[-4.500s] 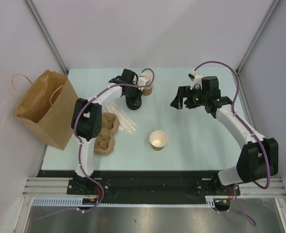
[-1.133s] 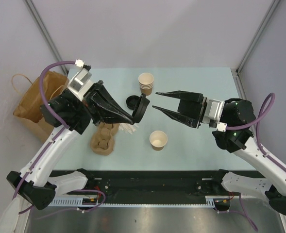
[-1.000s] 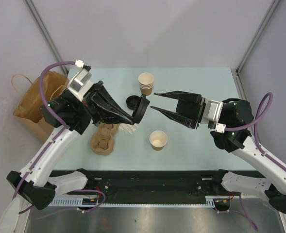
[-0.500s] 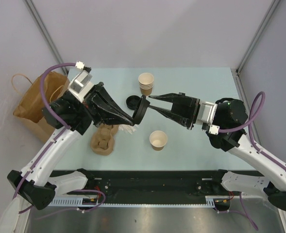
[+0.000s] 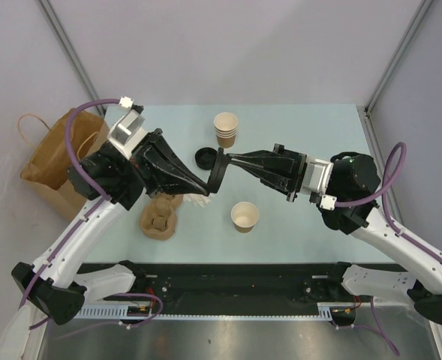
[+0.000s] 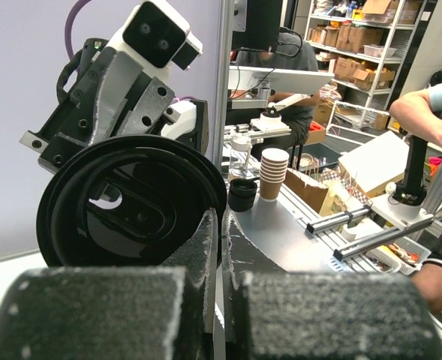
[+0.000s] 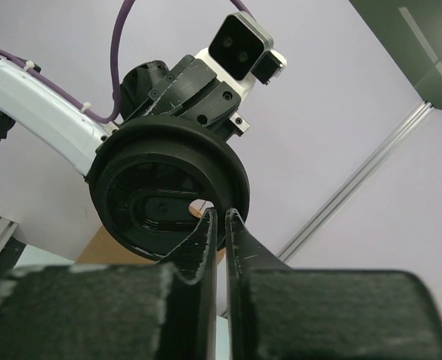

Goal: Pack the takeout coffee

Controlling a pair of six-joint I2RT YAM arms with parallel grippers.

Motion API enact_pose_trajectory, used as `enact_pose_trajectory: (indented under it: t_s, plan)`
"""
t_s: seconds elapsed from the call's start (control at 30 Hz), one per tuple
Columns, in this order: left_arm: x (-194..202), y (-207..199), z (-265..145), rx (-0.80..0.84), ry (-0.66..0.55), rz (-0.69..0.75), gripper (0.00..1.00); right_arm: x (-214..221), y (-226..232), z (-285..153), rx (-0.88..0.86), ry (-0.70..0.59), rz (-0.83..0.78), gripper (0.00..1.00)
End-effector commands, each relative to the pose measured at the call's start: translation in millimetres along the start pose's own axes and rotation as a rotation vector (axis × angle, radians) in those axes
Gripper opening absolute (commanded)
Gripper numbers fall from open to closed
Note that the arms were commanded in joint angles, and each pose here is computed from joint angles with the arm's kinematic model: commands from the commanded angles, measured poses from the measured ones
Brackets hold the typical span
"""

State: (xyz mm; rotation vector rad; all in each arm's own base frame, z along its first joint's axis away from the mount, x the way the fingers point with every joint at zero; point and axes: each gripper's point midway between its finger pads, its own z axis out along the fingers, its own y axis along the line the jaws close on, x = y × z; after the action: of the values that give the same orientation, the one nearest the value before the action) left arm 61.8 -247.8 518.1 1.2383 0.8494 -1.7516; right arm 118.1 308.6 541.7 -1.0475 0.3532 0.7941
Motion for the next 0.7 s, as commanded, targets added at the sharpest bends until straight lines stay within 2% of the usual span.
enact_pose_trajectory:
  t_s: [0.0, 0.07, 0.1, 0.13, 0.17, 0.2, 0.27, 0.37, 0.43, 0.47, 0.6, 0.67]
  plan:
    - [-3, -6, 1, -0.006, -0.014, 0.010, 0.08, -14, -9, 0, 0.036, -0.037, -0.043, 0.00]
    - [2, 1, -1, -0.028, -0.005, -0.007, 0.28, -15, -9, -1, 0.045, -0.028, -0.027, 0.00]
    - [3, 3, -4, -0.042, -0.002, -0.001, 0.56, -12, -8, -3, 0.044, -0.010, -0.017, 0.00]
    - [3, 3, -6, -0.056, -0.001, 0.001, 0.68, -11, -8, -4, 0.043, -0.001, -0.015, 0.00]
    - [5, 5, -9, -0.072, 0.001, -0.003, 0.75, -9, -10, -6, 0.055, 0.014, -0.007, 0.00]
    - [5, 10, -15, -0.108, 0.001, 0.001, 0.95, -8, -11, -10, 0.066, 0.033, 0.009, 0.00]
    - [7, 16, -22, -0.163, 0.006, -0.001, 1.00, -4, -15, -15, 0.094, 0.069, 0.017, 0.00]
    - [13, 30, -39, -0.284, 0.034, 0.026, 0.99, 7, -21, -28, 0.148, 0.162, 0.048, 0.00]
    - [29, 53, -62, -0.435, 0.083, 0.040, 0.99, 28, -15, -39, 0.156, 0.274, 0.108, 0.00]
    - [22, 58, -67, -0.513, 0.075, 0.089, 1.00, 39, -16, -45, 0.178, 0.332, 0.122, 0.00]
    - [36, 88, -103, -0.763, 0.118, 0.057, 0.99, 111, 5, -88, 0.169, 0.709, 0.293, 0.00]
    - [46, 100, -121, -0.882, 0.139, -0.020, 0.99, 150, 11, -109, 0.166, 0.863, 0.362, 0.00]
